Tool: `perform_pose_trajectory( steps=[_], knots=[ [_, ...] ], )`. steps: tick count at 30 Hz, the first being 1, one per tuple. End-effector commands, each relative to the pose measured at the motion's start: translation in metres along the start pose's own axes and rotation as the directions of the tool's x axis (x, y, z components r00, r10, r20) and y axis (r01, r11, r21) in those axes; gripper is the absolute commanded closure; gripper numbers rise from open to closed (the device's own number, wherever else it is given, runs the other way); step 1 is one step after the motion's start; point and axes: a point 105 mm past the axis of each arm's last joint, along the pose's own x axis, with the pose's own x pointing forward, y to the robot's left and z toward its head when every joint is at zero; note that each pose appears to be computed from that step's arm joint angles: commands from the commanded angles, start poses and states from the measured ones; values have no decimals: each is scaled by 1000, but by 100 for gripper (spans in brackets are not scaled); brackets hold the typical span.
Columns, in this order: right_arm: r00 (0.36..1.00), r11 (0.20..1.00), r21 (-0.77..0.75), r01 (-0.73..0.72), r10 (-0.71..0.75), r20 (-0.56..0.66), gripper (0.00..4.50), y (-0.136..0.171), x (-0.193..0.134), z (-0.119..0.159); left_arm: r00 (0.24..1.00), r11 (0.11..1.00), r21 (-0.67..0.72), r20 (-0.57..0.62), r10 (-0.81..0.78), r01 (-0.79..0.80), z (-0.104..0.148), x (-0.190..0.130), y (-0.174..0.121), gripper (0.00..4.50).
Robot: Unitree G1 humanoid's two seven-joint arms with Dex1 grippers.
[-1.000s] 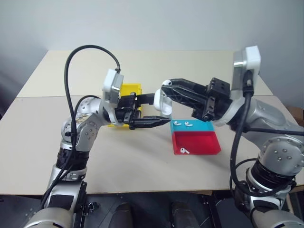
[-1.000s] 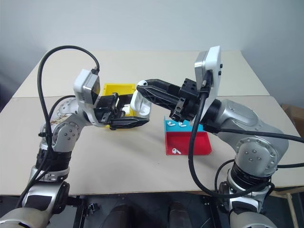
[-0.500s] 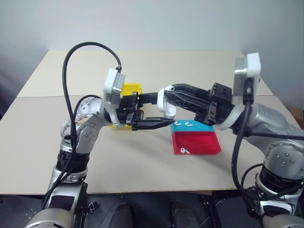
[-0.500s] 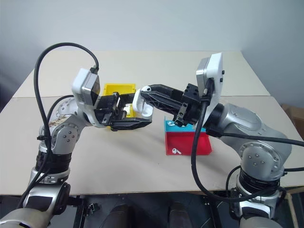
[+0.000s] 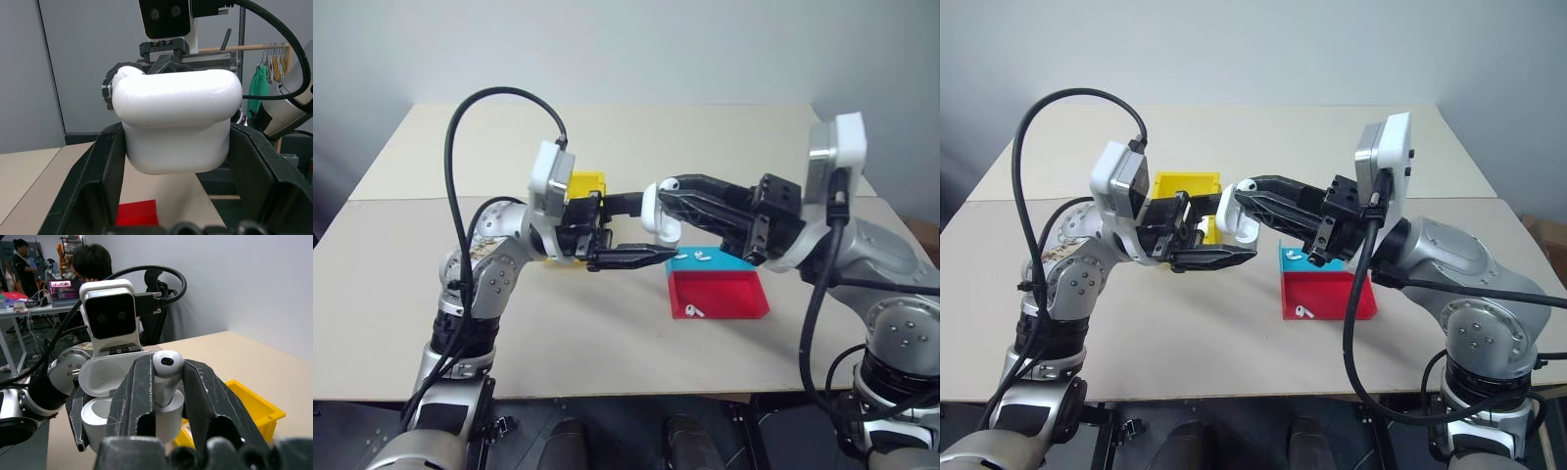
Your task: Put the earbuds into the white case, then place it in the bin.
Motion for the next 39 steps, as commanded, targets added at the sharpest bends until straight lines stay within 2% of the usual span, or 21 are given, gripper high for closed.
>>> perform_pose_trajectory(
  steps=[1, 7, 16, 23, 27, 30, 32, 34, 39],
  knots=[
    [999, 998, -18, -52, 52, 0, 218, 9, 1, 2, 998, 998, 57, 54, -14, 11, 17, 3, -4, 169],
    [999, 998, -32, -46, 46, 4, 13, 8, 3, 3, 999, 998, 55, 52, -8, 5, 17, 2, -3, 169],
    [999, 999, -21, -38, 38, 36, 6, 8, -1, 10, 999, 999, 50, 49, -5, 2, 15, 2, -3, 169],
    [999, 997, -68, 40, -38, 28, 6, -19, -18, 26, 1000, 999, 42, 11, -1, 1, 12, -8, -1, 169],
    [995, 988, -131, 79, -86, -48, 6, -44, -30, 30, 1000, 999, 44, -3, 19, -19, 10, -12, -2, 169],
    [961, 971, -221, 91, -144, -236, 6, -70, -38, 15, 999, 998, 50, -4, 41, -41, 12, -16, -2, 169],
    [886, 949, -310, 53, -188, -423, 45, -88, -43, -8, 999, 997, 52, -4, 49, -49, 12, -18, -3, 169],
    [811, 928, -373, -11, -210, -546, 96, -101, -46, -26, 999, 997, 52, -5, 52, -52, 12, -19, -4, 169],
    [645, 890, -339, -303, -70, -761, 284, -117, -32, -65, 998, 996, 54, 3, 66, -66, 11, -20, -5, 169]
  ],
)
